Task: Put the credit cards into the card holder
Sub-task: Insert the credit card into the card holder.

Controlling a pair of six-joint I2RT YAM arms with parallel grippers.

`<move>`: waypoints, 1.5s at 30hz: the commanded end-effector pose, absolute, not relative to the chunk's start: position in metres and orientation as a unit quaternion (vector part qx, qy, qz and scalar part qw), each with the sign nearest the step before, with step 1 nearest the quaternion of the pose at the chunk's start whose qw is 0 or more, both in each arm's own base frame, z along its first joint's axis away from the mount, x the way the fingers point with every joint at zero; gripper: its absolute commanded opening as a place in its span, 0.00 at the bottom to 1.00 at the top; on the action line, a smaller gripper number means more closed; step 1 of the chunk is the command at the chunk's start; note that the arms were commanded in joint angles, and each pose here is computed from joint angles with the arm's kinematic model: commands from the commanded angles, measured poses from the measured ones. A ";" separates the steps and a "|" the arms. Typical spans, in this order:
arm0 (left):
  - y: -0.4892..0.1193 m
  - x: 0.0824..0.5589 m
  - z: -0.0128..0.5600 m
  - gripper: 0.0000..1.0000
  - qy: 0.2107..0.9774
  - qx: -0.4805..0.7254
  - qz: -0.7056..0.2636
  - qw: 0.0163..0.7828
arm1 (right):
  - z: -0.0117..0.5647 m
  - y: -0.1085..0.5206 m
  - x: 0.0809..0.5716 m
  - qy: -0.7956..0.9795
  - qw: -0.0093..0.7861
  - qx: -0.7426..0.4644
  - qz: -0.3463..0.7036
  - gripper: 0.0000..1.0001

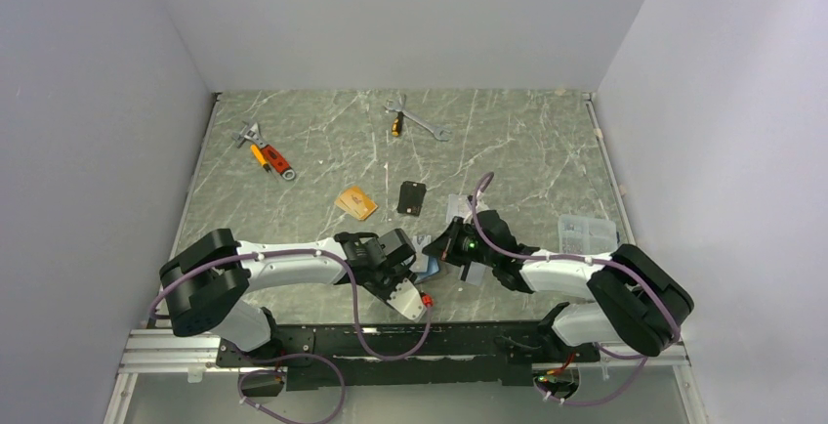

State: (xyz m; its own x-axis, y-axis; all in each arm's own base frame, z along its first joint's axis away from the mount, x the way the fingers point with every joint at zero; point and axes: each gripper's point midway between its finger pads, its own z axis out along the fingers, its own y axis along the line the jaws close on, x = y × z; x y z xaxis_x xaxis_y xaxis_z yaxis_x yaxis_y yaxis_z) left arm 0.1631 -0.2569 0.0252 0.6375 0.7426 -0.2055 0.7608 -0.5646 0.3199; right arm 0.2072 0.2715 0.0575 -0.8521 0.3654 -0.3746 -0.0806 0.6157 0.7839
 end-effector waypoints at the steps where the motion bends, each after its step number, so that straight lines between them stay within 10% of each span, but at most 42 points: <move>1: -0.263 0.160 0.025 0.45 0.421 0.886 -0.033 0.192 | 0.066 0.275 0.215 0.844 0.280 0.090 0.449 0.00; 45: -0.267 0.165 0.030 0.46 0.434 0.877 -0.028 0.205 | 0.041 0.283 0.203 0.851 0.258 0.042 0.456 0.00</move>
